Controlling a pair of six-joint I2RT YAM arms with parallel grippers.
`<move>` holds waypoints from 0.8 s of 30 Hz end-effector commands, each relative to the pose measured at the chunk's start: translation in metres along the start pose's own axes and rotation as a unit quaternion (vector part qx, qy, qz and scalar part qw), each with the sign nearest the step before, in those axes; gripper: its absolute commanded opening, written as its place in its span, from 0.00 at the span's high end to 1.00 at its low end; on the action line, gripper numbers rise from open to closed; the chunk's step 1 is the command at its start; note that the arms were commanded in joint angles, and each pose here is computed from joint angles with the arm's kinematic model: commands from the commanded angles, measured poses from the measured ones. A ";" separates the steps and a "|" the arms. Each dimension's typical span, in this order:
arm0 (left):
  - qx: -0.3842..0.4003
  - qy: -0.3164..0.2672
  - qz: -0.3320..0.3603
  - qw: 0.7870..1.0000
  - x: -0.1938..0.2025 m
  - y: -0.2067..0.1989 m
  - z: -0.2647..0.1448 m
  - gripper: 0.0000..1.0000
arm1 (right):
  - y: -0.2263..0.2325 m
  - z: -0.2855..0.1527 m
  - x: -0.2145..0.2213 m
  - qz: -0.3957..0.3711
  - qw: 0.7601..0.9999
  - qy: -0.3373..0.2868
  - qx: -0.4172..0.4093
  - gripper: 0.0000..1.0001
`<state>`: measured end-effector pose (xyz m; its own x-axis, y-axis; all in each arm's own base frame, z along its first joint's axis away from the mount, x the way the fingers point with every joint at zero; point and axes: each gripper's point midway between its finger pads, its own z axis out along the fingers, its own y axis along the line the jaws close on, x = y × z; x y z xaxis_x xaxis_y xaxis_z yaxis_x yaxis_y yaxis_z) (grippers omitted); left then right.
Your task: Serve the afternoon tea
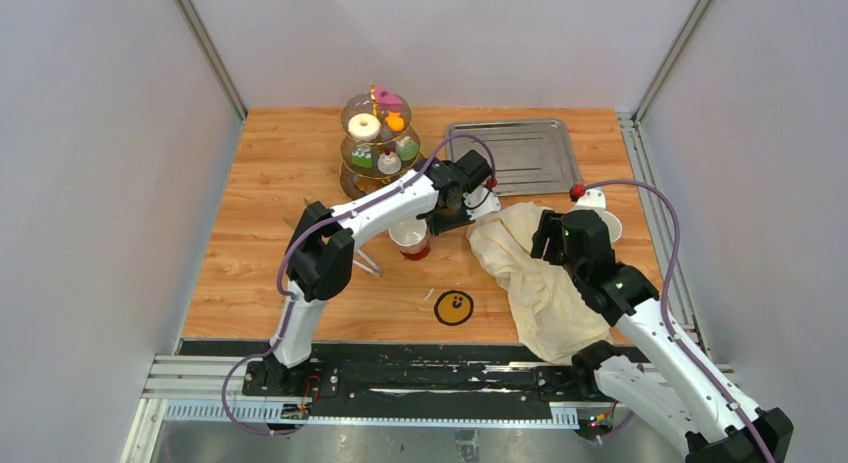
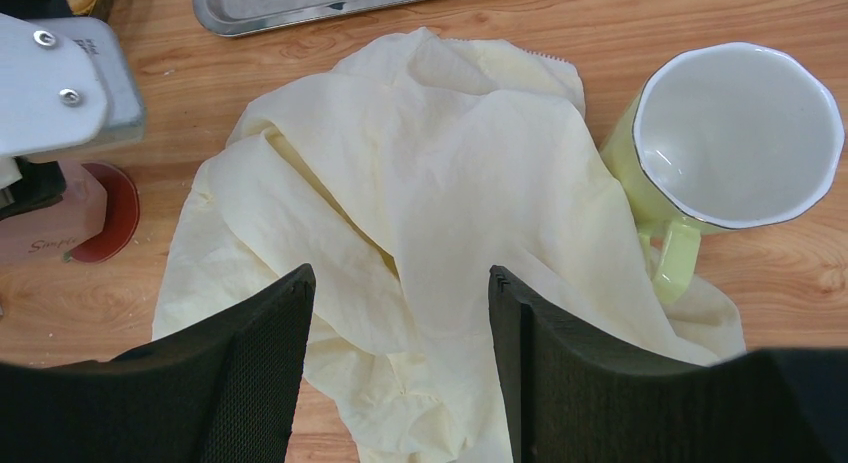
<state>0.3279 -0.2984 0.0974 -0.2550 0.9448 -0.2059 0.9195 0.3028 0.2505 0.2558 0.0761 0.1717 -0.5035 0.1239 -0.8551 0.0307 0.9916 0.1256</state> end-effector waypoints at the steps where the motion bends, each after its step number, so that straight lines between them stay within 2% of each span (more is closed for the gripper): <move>1: -0.012 0.029 0.008 0.999 0.004 0.001 0.011 0.66 | -0.009 -0.002 0.000 -0.006 1.000 0.000 0.013 0.37; 4: -0.016 0.030 0.007 0.999 0.003 0.003 0.014 0.59 | -0.009 -0.004 -0.001 -0.006 1.000 -0.001 0.012 0.37; 10: -0.022 0.026 0.003 0.999 -0.003 0.007 0.015 0.52 | -0.009 -0.007 -0.002 -0.006 1.000 -0.003 0.009 0.37; 18: -0.035 -0.013 -0.014 0.999 -0.022 0.016 -0.006 0.48 | -0.010 -0.010 -0.005 -0.004 1.000 -0.009 0.009 0.37; 24: -0.038 -0.007 -0.012 0.999 -0.016 0.016 -0.009 0.48 | -0.010 -0.010 -0.004 -0.004 1.000 -0.006 0.008 0.36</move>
<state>0.3467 -0.3073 0.0973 -0.2813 0.9377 -0.2039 0.8946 0.3332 0.2977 0.2484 0.0720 0.1748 -0.5001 0.1171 -0.8580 0.0254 0.9924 0.1206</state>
